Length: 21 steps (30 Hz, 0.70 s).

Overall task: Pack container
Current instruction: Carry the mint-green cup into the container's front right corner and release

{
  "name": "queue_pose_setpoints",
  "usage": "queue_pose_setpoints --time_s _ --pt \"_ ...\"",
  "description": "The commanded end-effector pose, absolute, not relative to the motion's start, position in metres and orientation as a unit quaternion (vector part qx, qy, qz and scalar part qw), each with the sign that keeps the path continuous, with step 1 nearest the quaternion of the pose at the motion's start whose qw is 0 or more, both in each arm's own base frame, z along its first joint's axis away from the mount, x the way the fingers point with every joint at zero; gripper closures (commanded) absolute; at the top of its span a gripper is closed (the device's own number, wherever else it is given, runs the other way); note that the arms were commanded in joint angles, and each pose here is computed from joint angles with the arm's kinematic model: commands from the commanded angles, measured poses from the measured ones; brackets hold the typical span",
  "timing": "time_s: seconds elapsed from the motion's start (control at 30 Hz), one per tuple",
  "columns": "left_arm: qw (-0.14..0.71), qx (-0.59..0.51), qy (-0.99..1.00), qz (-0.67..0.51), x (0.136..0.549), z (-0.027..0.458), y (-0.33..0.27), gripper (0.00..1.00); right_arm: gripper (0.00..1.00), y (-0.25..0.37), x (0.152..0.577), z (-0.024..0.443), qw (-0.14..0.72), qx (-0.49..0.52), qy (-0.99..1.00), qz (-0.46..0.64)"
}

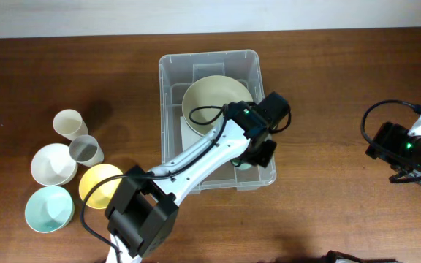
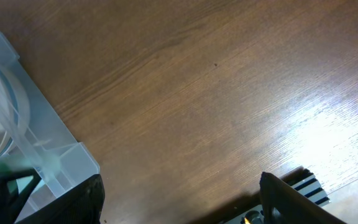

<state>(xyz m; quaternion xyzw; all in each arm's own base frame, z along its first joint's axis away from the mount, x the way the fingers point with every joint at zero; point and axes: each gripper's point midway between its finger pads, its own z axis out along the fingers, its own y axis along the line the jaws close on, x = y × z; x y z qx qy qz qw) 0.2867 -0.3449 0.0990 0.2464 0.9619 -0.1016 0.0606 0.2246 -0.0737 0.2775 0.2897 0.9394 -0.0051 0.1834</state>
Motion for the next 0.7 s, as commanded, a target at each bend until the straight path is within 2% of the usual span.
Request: queue_pose_setpoints --time_s 0.0,0.13,0.67 --pt "0.072 0.143 0.983 -0.094 0.297 0.094 -0.342 1.00 0.25 -0.073 0.223 0.280 0.190 0.288 0.939 -0.002" --pt "0.070 0.106 0.989 -0.082 0.297 0.088 -0.336 1.00 0.25 -0.073 0.223 0.280 0.190 0.287 0.939 -0.002" --pt "0.041 0.115 0.988 -0.093 0.280 0.071 -0.340 0.99 0.25 -0.073 0.223 0.280 0.190 0.287 0.939 -0.002"
